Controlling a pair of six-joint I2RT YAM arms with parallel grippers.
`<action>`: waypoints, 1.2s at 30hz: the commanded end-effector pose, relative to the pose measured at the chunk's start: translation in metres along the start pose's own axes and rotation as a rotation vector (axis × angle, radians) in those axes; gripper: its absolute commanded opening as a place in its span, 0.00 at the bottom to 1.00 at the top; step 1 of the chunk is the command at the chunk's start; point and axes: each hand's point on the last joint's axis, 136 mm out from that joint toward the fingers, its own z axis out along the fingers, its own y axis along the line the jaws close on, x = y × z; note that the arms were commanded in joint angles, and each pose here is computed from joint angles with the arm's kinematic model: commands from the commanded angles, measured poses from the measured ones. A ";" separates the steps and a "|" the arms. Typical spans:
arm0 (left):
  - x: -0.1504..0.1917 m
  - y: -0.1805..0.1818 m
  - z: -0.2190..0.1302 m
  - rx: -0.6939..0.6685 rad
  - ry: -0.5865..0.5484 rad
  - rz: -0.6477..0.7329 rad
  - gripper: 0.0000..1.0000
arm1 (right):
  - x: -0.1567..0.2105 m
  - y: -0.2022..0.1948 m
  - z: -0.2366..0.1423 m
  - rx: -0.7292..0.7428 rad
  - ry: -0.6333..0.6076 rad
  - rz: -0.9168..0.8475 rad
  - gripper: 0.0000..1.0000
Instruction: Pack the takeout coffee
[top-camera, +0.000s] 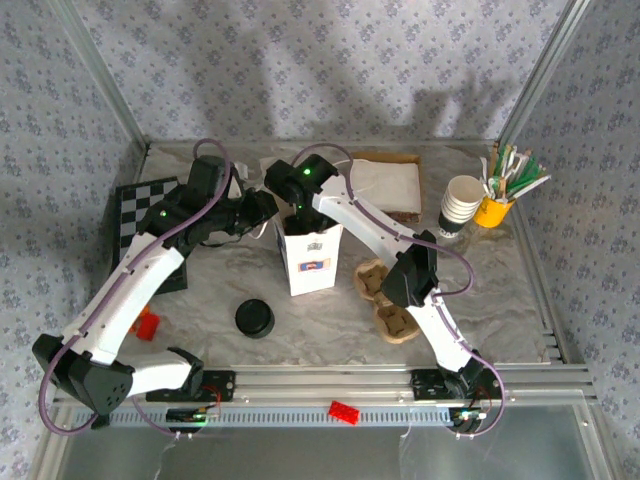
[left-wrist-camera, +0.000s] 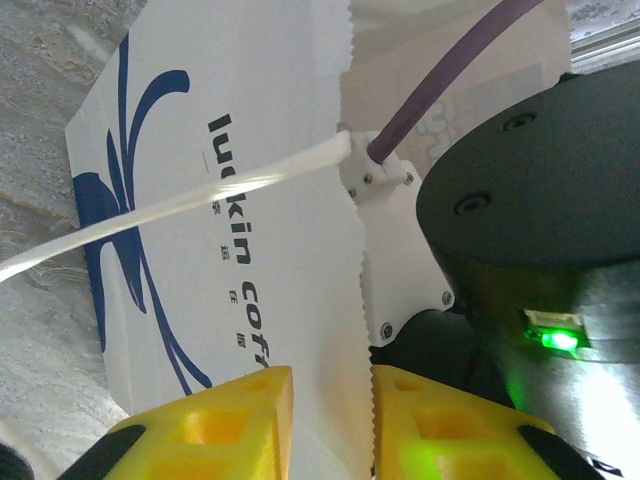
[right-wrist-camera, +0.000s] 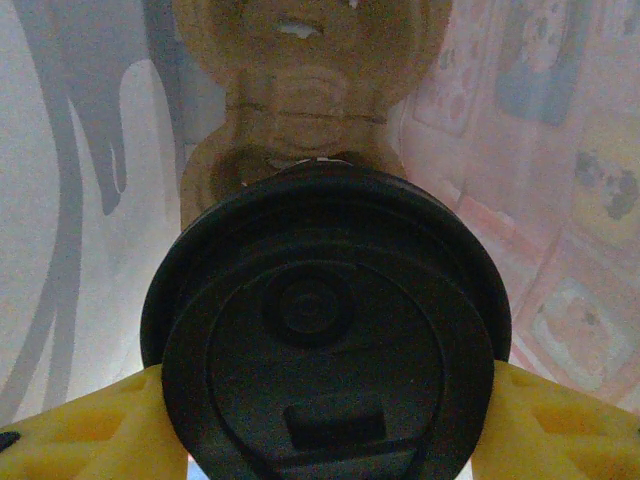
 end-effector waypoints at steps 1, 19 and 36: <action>-0.002 -0.002 -0.002 0.005 0.000 0.024 0.26 | 0.010 0.002 0.000 -0.007 0.037 -0.018 0.62; -0.005 0.000 -0.001 -0.014 -0.005 0.033 0.19 | 0.016 -0.010 -0.034 0.011 -0.002 -0.012 0.62; -0.005 0.003 0.002 -0.026 -0.002 0.035 0.17 | 0.022 -0.006 -0.007 0.000 0.083 -0.029 0.63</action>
